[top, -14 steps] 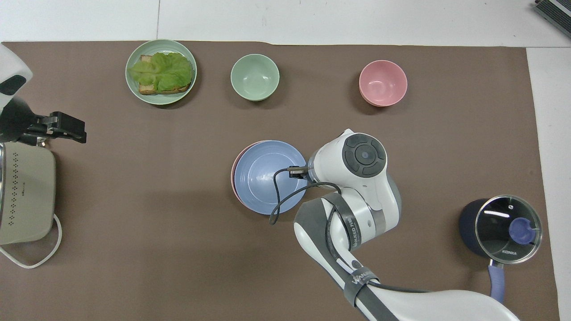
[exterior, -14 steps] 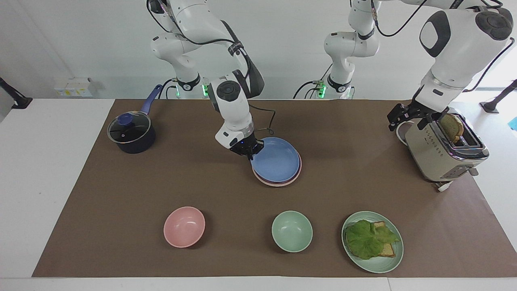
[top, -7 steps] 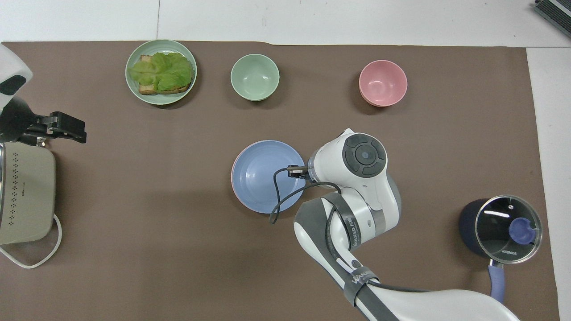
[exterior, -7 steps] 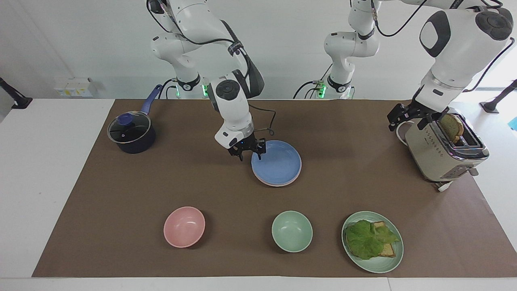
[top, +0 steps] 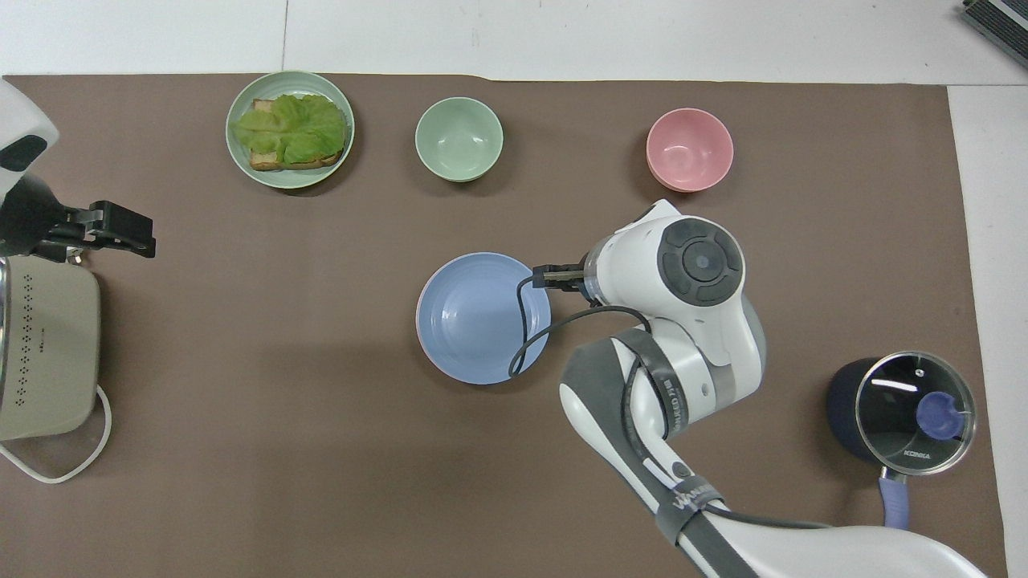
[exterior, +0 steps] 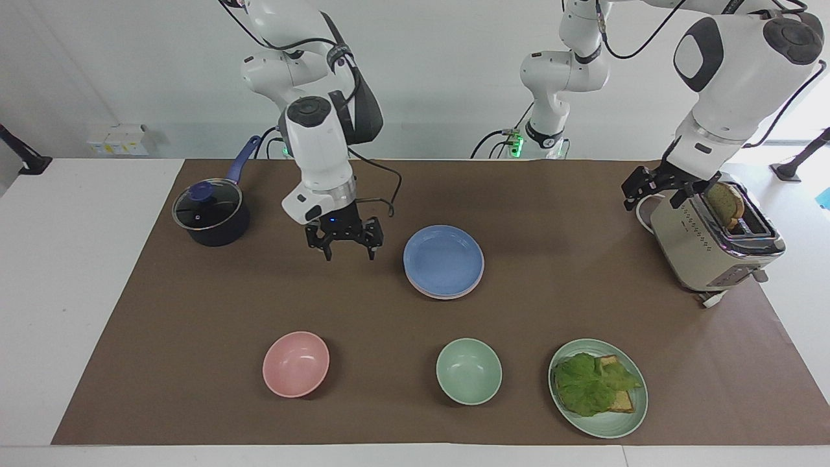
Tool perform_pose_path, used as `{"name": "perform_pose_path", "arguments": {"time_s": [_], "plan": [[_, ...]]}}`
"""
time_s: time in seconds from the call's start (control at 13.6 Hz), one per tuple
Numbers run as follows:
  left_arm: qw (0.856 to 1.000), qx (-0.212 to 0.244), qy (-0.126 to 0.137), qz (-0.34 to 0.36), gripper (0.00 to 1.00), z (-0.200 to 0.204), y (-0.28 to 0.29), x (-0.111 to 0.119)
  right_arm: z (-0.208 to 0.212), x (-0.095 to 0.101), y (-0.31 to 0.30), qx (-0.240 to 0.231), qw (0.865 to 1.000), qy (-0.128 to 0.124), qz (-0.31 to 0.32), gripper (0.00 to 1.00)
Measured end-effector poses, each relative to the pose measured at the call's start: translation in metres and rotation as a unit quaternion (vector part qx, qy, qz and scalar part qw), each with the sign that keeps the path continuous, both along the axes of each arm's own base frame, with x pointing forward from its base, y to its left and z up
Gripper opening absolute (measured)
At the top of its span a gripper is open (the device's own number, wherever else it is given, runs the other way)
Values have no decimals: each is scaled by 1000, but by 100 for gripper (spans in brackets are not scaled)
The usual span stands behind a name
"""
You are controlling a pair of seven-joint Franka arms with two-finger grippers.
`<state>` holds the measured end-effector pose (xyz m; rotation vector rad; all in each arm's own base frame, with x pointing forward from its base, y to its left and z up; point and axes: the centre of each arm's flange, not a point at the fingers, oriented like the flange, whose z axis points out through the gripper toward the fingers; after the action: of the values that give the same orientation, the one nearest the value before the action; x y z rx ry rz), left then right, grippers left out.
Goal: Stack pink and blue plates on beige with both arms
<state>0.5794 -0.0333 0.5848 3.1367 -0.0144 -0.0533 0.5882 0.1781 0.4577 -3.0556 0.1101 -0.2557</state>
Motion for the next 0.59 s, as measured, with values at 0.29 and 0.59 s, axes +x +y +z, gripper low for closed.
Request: {"name": "perform_pose_path", "arguments": {"time_s": [0.29,0.59], "plan": [[1000,0,0,0,100,0,0,0,44,4,-76,-13,999,31,-4,100],[1000,0,0,0,100,0,0,0,75,-12,-128,-14,999,50,-14,100]]}}
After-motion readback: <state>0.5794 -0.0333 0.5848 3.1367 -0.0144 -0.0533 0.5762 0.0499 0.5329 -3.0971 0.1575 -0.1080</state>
